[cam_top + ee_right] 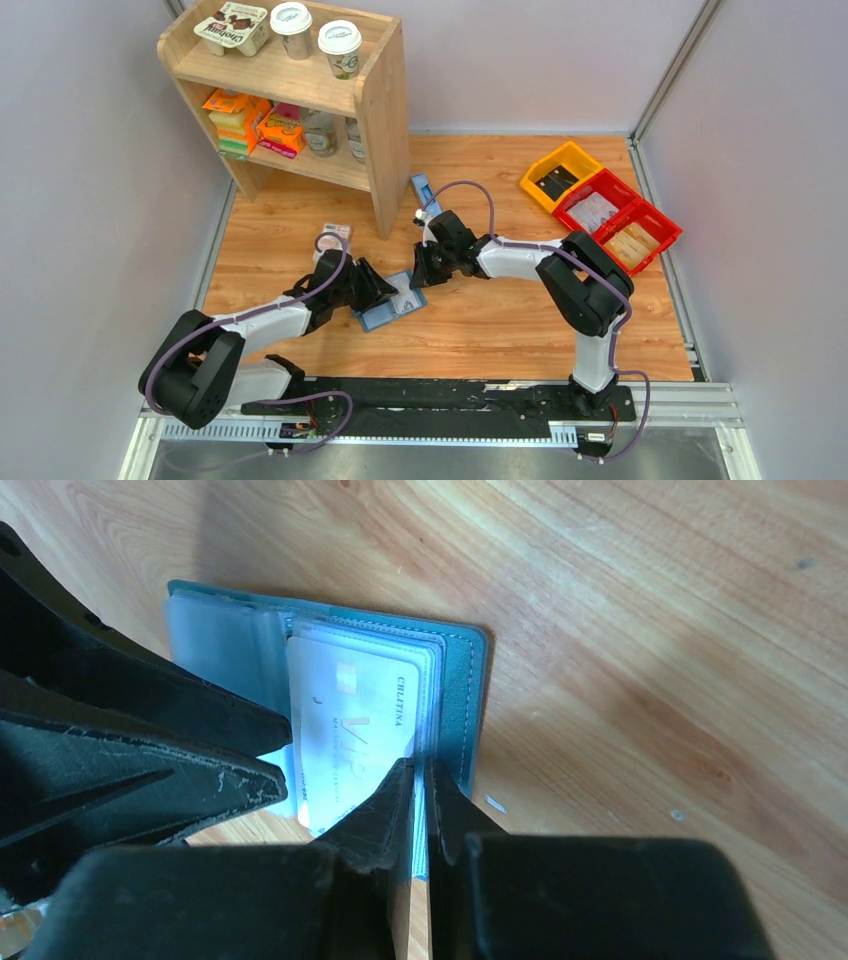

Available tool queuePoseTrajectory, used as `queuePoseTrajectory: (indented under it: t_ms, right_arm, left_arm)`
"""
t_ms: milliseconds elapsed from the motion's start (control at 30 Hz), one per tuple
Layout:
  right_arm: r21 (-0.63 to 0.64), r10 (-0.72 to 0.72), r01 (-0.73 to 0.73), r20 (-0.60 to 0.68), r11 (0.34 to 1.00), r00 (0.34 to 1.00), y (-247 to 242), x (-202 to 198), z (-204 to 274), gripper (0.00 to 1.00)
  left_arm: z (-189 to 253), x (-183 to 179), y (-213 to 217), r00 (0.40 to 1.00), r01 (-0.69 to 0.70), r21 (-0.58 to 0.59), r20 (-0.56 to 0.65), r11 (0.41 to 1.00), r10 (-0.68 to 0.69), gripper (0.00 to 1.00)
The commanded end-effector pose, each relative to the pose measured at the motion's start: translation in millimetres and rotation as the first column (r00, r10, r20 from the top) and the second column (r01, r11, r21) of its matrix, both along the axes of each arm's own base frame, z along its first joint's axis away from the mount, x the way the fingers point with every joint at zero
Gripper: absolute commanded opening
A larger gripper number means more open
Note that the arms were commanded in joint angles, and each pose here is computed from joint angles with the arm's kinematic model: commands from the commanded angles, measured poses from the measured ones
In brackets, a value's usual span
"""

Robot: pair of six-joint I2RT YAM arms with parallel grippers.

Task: Take the credit cards out of the card holder
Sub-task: Remove the credit card from the card holder.

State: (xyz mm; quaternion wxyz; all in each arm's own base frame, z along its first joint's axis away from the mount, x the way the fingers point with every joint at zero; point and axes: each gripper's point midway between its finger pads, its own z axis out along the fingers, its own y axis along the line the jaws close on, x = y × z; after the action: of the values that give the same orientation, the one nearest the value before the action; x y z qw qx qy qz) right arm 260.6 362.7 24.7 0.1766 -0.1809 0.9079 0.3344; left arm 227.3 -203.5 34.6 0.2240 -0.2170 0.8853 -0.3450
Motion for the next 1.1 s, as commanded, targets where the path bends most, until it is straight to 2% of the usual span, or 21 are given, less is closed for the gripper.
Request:
queuePoseTrajectory:
  t_ms: [0, 133, 367, 500, 767, 933, 1067]
  right_arm:
    - [-0.184, -0.023, 0.003, -0.105, 0.983, 0.994, -35, -26, -60, 0.08]
    - [-0.185, -0.023, 0.004, -0.101, 0.983, 0.995, -35, -25, -60, 0.07]
    - [-0.172, -0.017, 0.0, -0.096, 0.985, 0.995, -33, -24, -57, 0.07]
    - [-0.171, -0.016, -0.002, -0.102, 0.985, 0.995, -33, -26, -59, 0.07]
    - [-0.159, -0.011, -0.006, -0.107, 0.987, 0.994, -31, -27, -58, 0.07]
    - [-0.154, -0.008, -0.01, -0.113, 0.988, 0.994, -30, -27, -59, 0.07]
    - [-0.149, -0.005, -0.012, -0.113, 0.989, 0.994, -29, -27, -60, 0.07]
  left_arm:
    - [19, 9, -11, 0.997, 0.021, -0.069, 0.076, 0.997, -0.015, 0.48]
    - [21, 13, -15, 0.997, 0.024, -0.076, 0.075, 0.997, -0.018, 0.48]
    - [-5, 4, -6, 0.999, -0.024, -0.032, -0.033, 0.999, 0.023, 0.48]
    - [-10, 3, -2, 0.998, -0.048, -0.014, -0.051, 0.999, 0.047, 0.48]
    - [-26, -9, 21, 0.984, -0.113, 0.085, -0.13, 0.99, 0.124, 0.46]
    - [-23, -6, 23, 0.986, -0.117, 0.092, -0.108, 0.989, 0.127, 0.46]
    - [-17, 0, 13, 0.994, -0.087, 0.039, -0.068, 0.995, 0.09, 0.44]
